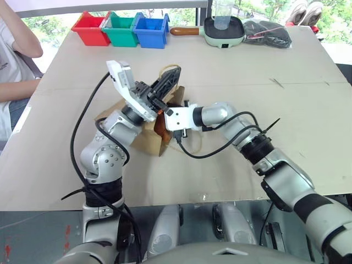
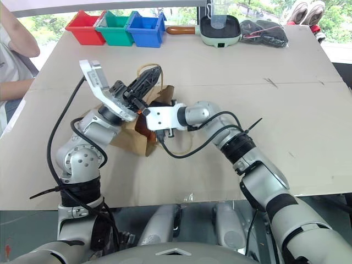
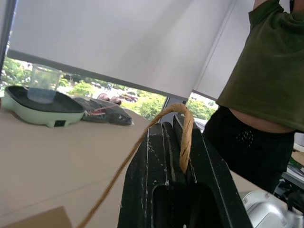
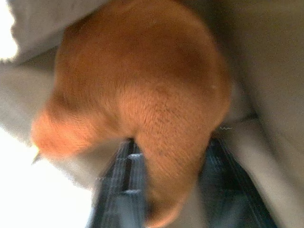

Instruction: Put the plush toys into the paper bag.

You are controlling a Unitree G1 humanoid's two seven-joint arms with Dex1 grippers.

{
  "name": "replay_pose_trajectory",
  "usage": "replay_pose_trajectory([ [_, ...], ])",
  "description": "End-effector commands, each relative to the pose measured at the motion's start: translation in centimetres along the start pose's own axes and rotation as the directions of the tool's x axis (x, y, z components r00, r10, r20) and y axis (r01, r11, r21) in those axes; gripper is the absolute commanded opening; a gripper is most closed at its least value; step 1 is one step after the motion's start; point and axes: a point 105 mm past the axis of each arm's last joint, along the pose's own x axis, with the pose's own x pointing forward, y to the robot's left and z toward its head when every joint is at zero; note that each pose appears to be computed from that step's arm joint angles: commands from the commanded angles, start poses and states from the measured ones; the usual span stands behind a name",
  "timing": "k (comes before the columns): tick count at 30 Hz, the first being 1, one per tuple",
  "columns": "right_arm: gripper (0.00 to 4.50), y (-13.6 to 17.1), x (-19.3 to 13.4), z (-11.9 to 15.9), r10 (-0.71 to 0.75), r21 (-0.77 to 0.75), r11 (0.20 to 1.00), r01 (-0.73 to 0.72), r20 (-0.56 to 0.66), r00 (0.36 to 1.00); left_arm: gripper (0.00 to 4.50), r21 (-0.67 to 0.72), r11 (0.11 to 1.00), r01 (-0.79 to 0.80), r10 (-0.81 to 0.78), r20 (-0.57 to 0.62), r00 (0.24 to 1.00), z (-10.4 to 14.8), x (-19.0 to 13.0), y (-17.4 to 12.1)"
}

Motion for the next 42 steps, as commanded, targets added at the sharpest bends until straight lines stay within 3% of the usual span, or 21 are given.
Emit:
replay_pose_trajectory([
  [1,2.91,-1.2,-2.2,0.5,-0.073,0.028,0.997,0.071,0.049,0.996,0.00,0.044,0.999,0.016,-0.018,0.048,0.999,1.5,-0.6,-0.7],
  [11,2.91,0.6,-11.3,-1.2,-0.206,0.400,0.893,0.206,-0.043,0.978,0.00,0.009,0.999,0.040,-0.041,0.133,0.990,3.6,-1.3,-0.7],
  [12,2.91,0.7,-12.4,-1.9,-0.241,0.464,0.850,0.249,-0.078,0.967,0.00,0.005,0.999,0.049,-0.049,0.145,0.988,4.0,-1.2,-0.7],
  [15,2.91,2.3,-14.9,-4.8,-0.328,0.758,0.537,0.371,-0.217,0.919,0.00,0.007,0.996,0.086,-0.086,0.157,0.984,4.6,-0.9,-0.8],
  [19,2.91,3.9,-14.7,-6.1,-0.326,0.896,0.271,0.353,-0.259,0.909,0.00,0.004,0.994,0.108,-0.107,0.162,0.981,4.9,-0.8,-1.0],
  [21,2.91,4.2,-14.3,-6.6,-0.330,0.926,0.178,0.333,-0.262,0.907,0.00,0.003,0.994,0.112,-0.111,0.161,0.981,5.0,-0.8,-1.1],
  [26,2.91,3.2,-13.4,-6.2,-0.403,0.975,0.039,0.219,-0.185,0.896,0.00,0.003,0.992,0.124,-0.123,0.144,0.982,4.8,-0.8,-1.3],
  [32,2.91,-0.2,-11.8,-5.5,-0.541,0.996,-0.084,-0.001,-0.044,0.840,0.00,0.003,0.992,0.128,-0.128,0.115,0.985,4.2,-1.3,-1.7],
  [37,2.91,-2.0,-10.9,-4.8,-0.572,0.992,-0.078,-0.100,0.038,0.819,0.00,0.005,0.992,0.124,-0.124,0.109,0.986,4.3,-1.7,-1.9],
  [39,2.40,-2.5,-10.6,-4.4,-0.582,0.989,-0.062,-0.131,0.071,0.810,0.00,0.010,0.993,0.116,-0.117,0.108,0.987,4.4,-1.8,-1.9],
  [42,1.23,-3.3,-11.2,-2.6,-0.617,0.979,0.010,-0.204,0.167,0.769,0.00,0.019,0.995,0.100,-0.102,0.107,0.989,4.6,-2.1,-1.7],
])
